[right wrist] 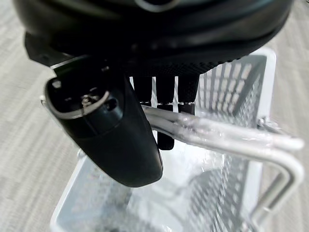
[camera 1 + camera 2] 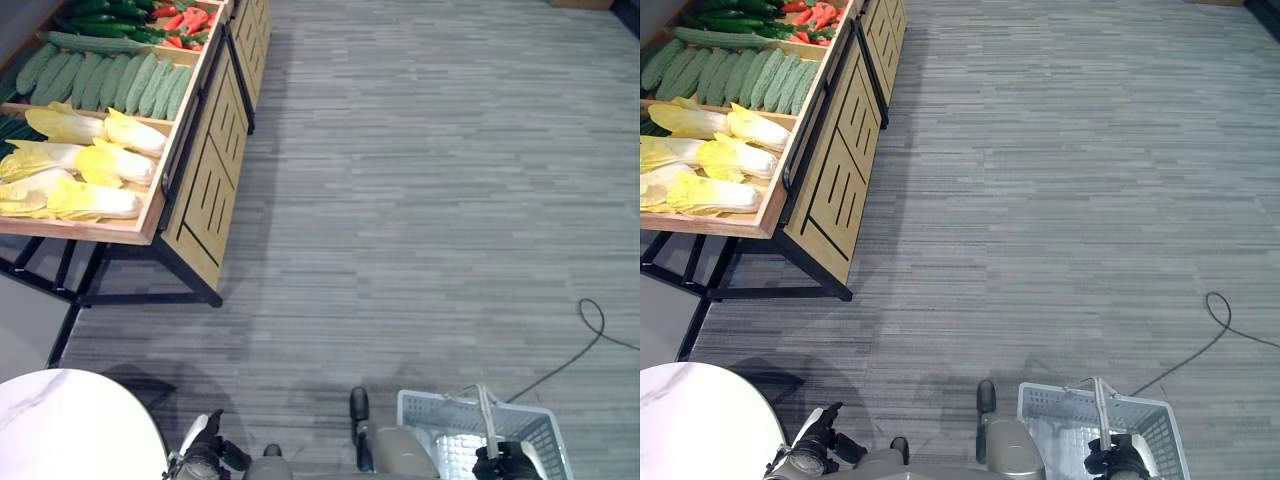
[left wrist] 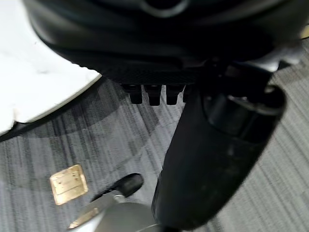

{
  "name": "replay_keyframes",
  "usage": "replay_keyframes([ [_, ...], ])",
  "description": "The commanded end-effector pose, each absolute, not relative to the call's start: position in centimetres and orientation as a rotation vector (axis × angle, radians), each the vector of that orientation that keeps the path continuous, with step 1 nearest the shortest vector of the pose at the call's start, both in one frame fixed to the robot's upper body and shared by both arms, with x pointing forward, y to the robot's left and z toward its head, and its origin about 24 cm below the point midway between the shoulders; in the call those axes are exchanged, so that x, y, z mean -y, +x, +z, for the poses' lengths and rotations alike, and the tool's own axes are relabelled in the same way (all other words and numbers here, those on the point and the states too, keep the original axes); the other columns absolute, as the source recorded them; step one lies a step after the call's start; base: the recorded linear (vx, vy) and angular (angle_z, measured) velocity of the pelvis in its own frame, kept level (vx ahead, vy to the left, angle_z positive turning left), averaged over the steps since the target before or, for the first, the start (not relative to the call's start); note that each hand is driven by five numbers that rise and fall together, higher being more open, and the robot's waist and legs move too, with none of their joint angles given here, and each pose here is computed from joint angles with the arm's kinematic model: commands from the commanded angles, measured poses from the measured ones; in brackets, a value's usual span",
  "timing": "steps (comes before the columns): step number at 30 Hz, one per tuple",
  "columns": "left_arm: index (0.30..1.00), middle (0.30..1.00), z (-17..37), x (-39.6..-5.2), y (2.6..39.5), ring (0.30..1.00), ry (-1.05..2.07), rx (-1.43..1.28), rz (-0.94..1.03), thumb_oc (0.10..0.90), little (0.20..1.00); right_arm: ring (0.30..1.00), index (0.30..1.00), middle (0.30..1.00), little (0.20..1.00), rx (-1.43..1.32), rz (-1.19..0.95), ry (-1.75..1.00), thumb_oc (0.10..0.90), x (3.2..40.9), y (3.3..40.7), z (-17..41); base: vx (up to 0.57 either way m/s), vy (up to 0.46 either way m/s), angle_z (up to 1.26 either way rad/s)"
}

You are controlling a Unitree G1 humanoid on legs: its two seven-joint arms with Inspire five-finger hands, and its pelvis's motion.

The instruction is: Get the vegetables into the basket

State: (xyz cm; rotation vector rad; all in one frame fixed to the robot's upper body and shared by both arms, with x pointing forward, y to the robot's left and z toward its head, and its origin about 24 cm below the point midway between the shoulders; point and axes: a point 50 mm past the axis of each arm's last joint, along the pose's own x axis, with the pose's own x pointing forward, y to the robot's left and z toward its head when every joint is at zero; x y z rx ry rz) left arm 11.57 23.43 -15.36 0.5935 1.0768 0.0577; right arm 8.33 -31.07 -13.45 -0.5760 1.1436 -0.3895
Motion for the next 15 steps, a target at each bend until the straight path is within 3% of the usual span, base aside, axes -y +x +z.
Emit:
replay_keyframes([
  [1, 1.000, 1.000, -14.2, -25.4, 13.3, 1.000, 0.612, -1.022, 0.153, 0.900, 1.000, 0.300, 0.300, 0.300, 0.300, -1.030, -0.475, -0.631, 0.400, 33.7, 9.5, -11.5, 0.12, -0.185, 0.13],
  [8, 1.000, 1.000, -14.0, -25.3, 14.0, 1.000, 0.616, -1.006, 0.167, 0.900, 1.000, 0.300, 0.300, 0.300, 0.300, -1.007, -0.504, -0.662, 0.400, 34.7, 10.0, -10.8, 0.09, -0.151, 0.18],
  [15, 1.000, 1.000, -14.4, -25.0, 13.3, 1.000, 0.646, -1.026, 0.133, 0.900, 1.000, 0.300, 0.300, 0.300, 0.300, -0.949, -0.527, -0.692, 0.400, 35.4, 11.2, -9.8, 0.15, 0.014, 0.24],
])
